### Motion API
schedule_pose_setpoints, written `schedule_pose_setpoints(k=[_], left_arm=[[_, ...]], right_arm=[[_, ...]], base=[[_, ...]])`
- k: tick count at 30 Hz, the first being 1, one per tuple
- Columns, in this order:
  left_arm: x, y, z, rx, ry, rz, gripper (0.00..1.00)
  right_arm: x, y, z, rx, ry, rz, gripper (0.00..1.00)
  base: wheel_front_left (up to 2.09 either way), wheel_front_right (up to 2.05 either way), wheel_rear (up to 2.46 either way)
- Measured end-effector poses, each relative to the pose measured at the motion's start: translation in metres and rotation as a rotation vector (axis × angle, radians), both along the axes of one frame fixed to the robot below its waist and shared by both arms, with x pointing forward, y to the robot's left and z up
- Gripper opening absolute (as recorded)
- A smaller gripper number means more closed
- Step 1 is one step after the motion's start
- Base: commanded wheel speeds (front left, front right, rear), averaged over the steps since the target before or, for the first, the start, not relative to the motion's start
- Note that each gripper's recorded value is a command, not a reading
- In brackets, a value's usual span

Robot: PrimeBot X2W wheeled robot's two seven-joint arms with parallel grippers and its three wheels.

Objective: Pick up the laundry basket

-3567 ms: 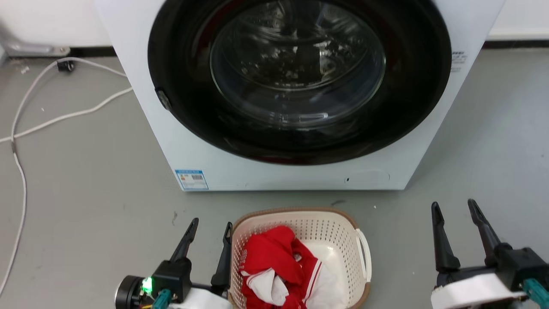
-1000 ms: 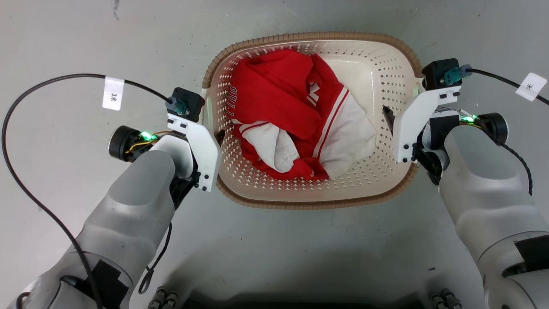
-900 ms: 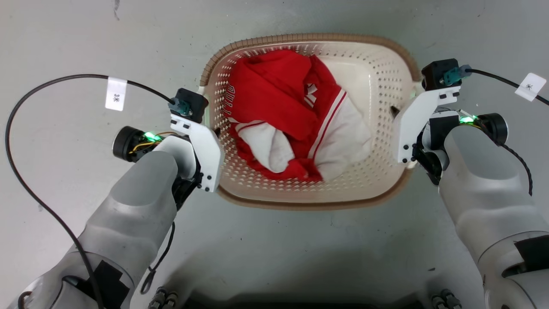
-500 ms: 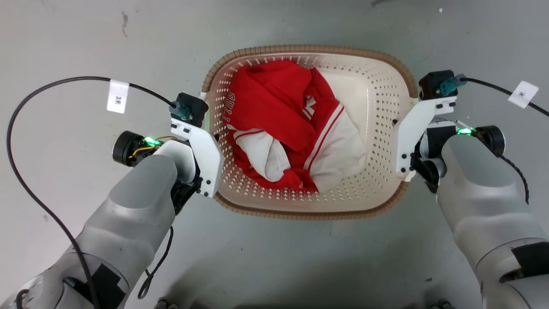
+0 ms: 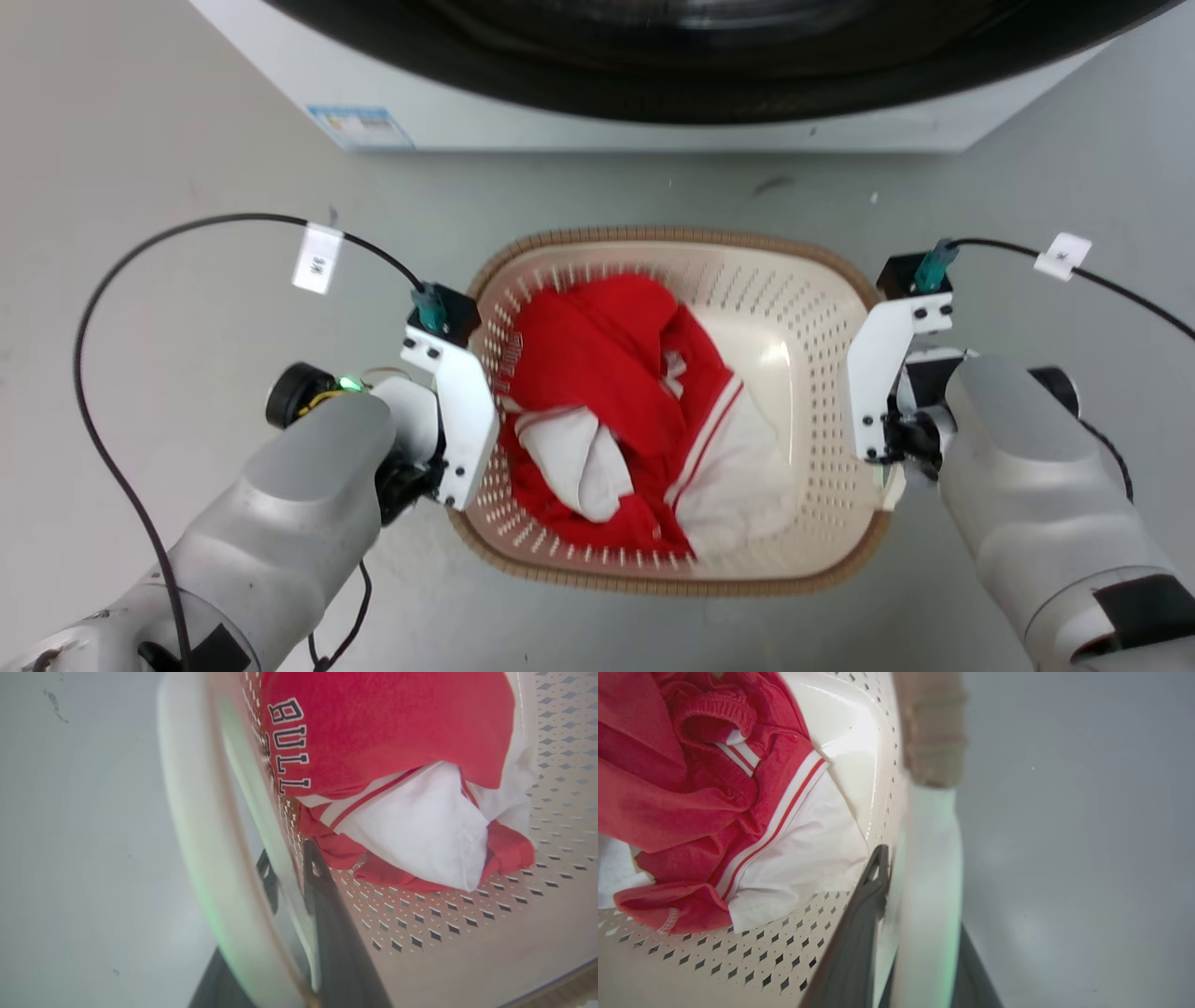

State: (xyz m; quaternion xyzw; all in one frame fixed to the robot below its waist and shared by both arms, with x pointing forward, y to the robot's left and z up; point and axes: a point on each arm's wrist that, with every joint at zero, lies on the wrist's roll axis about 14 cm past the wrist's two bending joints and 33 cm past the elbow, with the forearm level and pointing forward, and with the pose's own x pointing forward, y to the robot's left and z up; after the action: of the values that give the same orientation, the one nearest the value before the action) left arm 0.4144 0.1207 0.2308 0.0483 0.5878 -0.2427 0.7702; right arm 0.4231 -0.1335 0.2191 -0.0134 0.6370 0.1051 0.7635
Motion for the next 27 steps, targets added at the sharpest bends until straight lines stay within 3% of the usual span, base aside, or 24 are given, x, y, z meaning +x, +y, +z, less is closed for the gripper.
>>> schedule_pose_setpoints(k=[14, 20, 27], left_arm=[[-0.024, 0.000, 0.105, 0.031, -0.030, -0.030, 0.00], [-0.056, 0.000, 0.125, 0.034, -0.005, -0.016, 0.00], [-0.069, 0.000, 0.151, 0.038, -0.042, -0.014, 0.00]], right_arm=[[-0.024, 0.002, 0.108, -0.008, -0.027, 0.028, 0.00], [-0.055, 0.003, 0.132, 0.004, -0.022, 0.024, 0.00], [-0.064, 0.003, 0.161, -0.002, -0.075, 0.029, 0.00]], base=[[0.00, 0.00, 0.00], [0.00, 0.00, 0.00], [0.00, 0.00, 0.00]])
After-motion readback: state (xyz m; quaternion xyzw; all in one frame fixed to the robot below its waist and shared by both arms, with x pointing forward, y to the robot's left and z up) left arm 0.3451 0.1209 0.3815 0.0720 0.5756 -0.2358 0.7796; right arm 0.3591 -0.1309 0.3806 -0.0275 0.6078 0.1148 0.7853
